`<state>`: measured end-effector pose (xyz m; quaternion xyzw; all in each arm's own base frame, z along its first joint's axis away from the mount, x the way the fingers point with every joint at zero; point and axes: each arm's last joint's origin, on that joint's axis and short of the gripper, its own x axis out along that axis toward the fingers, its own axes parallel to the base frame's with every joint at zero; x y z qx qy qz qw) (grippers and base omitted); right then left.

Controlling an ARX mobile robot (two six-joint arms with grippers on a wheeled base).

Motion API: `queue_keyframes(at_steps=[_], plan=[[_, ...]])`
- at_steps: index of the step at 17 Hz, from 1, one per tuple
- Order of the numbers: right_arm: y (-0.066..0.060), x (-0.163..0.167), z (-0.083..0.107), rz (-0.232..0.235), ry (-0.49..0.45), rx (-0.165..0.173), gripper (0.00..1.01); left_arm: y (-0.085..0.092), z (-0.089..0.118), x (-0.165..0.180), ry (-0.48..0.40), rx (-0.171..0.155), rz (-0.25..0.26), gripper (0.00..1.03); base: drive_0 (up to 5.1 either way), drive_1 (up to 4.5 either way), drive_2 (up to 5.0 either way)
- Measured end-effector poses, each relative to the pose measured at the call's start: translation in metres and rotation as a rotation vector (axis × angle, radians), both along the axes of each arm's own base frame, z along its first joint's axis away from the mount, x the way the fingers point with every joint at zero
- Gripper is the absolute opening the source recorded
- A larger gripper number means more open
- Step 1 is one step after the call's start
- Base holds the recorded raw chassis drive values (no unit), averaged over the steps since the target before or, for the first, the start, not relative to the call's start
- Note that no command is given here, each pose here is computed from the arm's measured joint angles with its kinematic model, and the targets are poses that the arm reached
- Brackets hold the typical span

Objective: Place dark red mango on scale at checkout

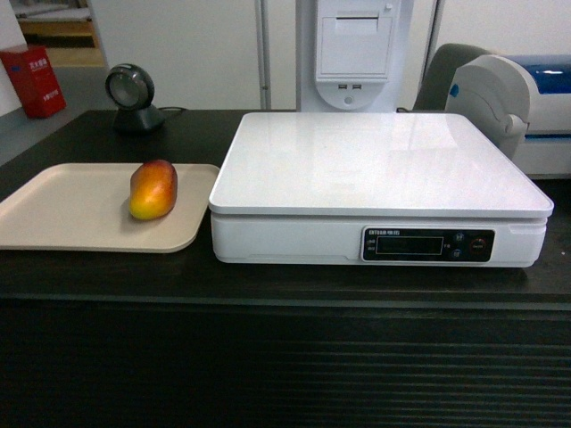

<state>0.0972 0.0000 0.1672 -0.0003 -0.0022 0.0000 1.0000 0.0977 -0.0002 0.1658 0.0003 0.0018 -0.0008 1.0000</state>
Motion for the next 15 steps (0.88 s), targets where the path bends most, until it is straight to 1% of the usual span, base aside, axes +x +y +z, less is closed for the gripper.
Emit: queue_keyframes(at_steps=[1,2,3,4,5,6,7,8,11,12,13,14,15], plan=[[0.0,0.0,0.0,0.0,0.0,0.0,0.98,-0.001,-0.002,-0.001,0.075,-0.001,0.035,0.98,0.0,0.0,0.0],[0.0,0.0,0.0,-0.001,0.0,0.0,0.98,-0.005,0.0,0.002,0.192,0.018,0.112,0.98,0.0,0.0,0.0],[0.0,0.0,0.0,0.001,-0.001,0.0,0.98,-0.009,0.008,0.007,0.193,0.029,0.133,0.98,0.0,0.0,0.0],[0.0,0.0,0.0,-0.001,0.0,0.0,0.98,-0.009,0.013,0.013,0.171,0.022,0.15,0.98,0.0,0.0,0.0],[0.0,0.0,0.0,0.0,0.0,0.0,0.98,-0.008,0.019,0.02,0.144,0.013,0.152,0.98,0.0,0.0,0.0],[0.0,0.0,0.0,0.0,0.0,0.0,0.98,-0.007,0.023,0.029,0.134,0.007,0.137,0.98,0.0,0.0,0.0],[0.0,0.0,0.0,0.0,0.0,0.0,0.98,-0.007,0.025,0.043,0.134,0.011,0.095,0.98,0.0,0.0,0.0],[0.0,0.0,0.0,0.0,0.0,0.0,0.98,-0.006,0.028,0.057,0.134,0.017,0.064,0.98,0.0,0.0,0.0],[0.0,0.0,0.0,0.0,0.0,0.0,0.98,-0.007,0.042,0.113,0.141,0.011,-0.013,0.98,0.0,0.0,0.0],[0.0,0.0,0.0,0.0,0.0,0.0,0.98,-0.009,0.043,0.14,0.17,0.009,-0.045,0.98,0.0,0.0,0.0],[0.0,0.0,0.0,0.0,0.0,0.0,0.98,-0.01,0.039,0.163,0.214,0.008,-0.06,0.98,0.0,0.0,0.0],[0.0,0.0,0.0,0.0,0.0,0.0,0.98,-0.013,0.032,0.19,0.283,0.002,-0.084,0.98,0.0,0.0,0.0],[0.0,0.0,0.0,0.0,0.0,0.0,0.98,-0.016,0.024,0.213,0.325,0.004,-0.093,0.98,0.0,0.0,0.0]])
